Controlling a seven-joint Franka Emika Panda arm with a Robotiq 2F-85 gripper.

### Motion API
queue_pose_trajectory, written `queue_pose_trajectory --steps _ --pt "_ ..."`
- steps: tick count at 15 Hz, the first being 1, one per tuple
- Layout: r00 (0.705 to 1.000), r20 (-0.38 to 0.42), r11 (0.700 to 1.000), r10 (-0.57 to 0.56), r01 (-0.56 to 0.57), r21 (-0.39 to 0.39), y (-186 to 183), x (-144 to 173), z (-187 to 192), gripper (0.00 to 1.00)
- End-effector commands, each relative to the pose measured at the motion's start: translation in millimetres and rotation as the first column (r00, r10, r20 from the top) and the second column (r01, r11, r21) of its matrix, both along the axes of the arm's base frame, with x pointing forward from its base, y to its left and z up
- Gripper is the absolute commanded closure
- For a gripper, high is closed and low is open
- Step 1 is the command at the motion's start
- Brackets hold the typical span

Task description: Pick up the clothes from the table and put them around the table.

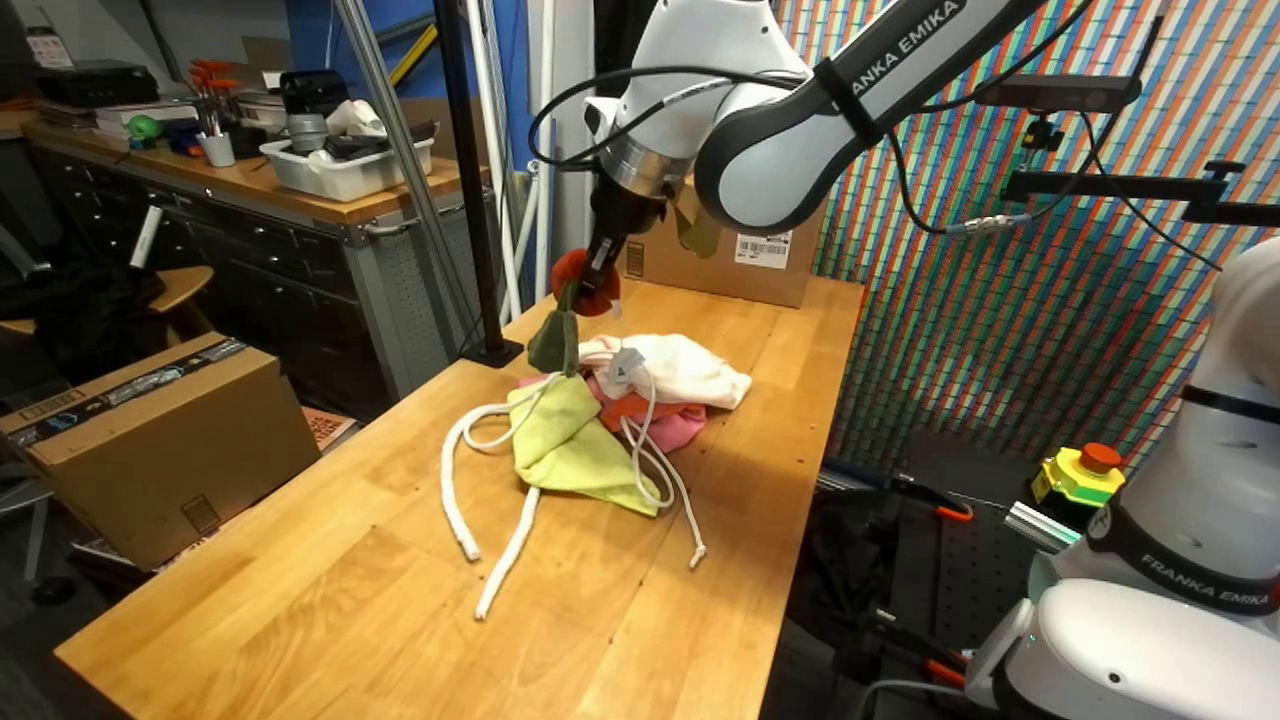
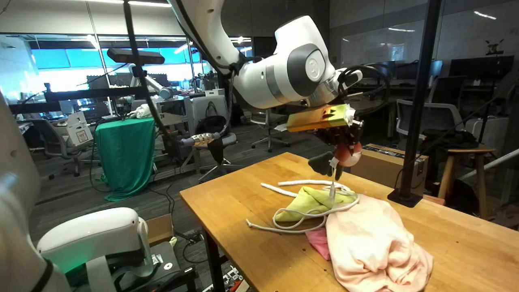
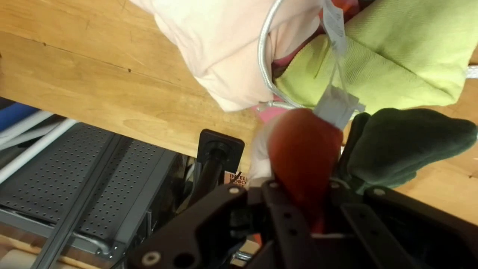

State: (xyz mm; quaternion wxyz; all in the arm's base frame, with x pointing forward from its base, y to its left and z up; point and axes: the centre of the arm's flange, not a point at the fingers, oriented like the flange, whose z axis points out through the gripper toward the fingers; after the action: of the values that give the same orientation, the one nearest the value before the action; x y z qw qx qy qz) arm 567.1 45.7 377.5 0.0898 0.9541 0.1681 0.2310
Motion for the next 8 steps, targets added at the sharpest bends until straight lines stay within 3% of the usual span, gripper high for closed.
queue_pose_trajectory --steps 1,8 --pt "0.998 0.038 0.998 -0.058 0.058 0.001 -6 -16 32 0.96" --pt "0.98 0.037 0.98 -0.198 0.198 0.001 -48 -16 48 0.96"
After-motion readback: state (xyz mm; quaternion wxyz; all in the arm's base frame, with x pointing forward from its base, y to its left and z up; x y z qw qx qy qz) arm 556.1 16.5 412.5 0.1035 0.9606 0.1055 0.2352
